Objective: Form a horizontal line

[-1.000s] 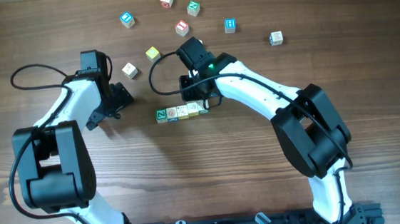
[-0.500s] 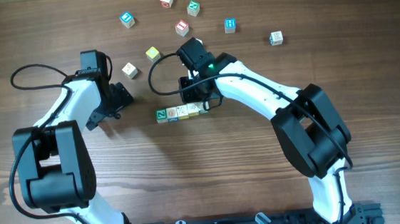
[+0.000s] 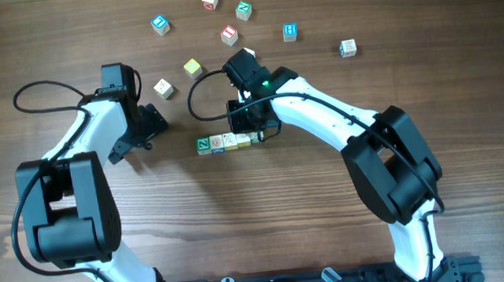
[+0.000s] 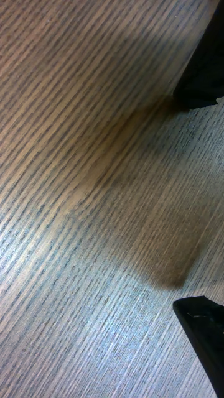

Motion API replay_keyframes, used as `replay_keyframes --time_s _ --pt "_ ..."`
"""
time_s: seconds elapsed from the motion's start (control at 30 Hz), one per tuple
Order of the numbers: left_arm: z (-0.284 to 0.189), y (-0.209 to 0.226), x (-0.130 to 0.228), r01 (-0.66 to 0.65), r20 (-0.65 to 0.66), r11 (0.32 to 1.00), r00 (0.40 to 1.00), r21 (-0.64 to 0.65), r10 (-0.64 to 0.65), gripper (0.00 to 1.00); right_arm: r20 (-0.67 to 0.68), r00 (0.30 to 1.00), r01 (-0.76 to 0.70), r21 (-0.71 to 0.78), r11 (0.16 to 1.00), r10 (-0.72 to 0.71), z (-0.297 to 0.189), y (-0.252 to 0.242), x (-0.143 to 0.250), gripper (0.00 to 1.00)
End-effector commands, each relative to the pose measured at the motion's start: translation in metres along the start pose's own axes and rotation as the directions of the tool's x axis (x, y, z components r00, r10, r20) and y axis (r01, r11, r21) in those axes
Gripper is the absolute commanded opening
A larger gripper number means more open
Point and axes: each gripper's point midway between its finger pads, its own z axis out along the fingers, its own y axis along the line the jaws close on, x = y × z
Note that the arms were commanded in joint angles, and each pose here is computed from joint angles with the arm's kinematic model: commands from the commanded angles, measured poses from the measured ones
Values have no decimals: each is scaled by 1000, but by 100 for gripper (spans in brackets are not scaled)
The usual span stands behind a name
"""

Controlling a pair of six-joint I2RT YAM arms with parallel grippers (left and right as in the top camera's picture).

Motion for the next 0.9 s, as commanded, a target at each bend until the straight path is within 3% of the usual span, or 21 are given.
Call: replay_keyframes --time_s 0.0,0.53,0.7,0.87 --pt "4 2 4 -4 -13 1000 1000 -14 3 100 -25 1000 9 -9 1000 -9 5 4 7 9" --pt "4 2 4 -4 -13 1000 1000 -14 3 100 -35 999 11 -26 1000 -12 5 7 9 10" --pt "4 2 4 -4 -13 1000 1000 -14 3 100 163 986 -1 168 986 -27 0 -25 -32 10" --pt "4 2 4 -4 -13 1000 1000 -14 3 100 127 992 -18 195 981 -7 -1 -38 -25 10"
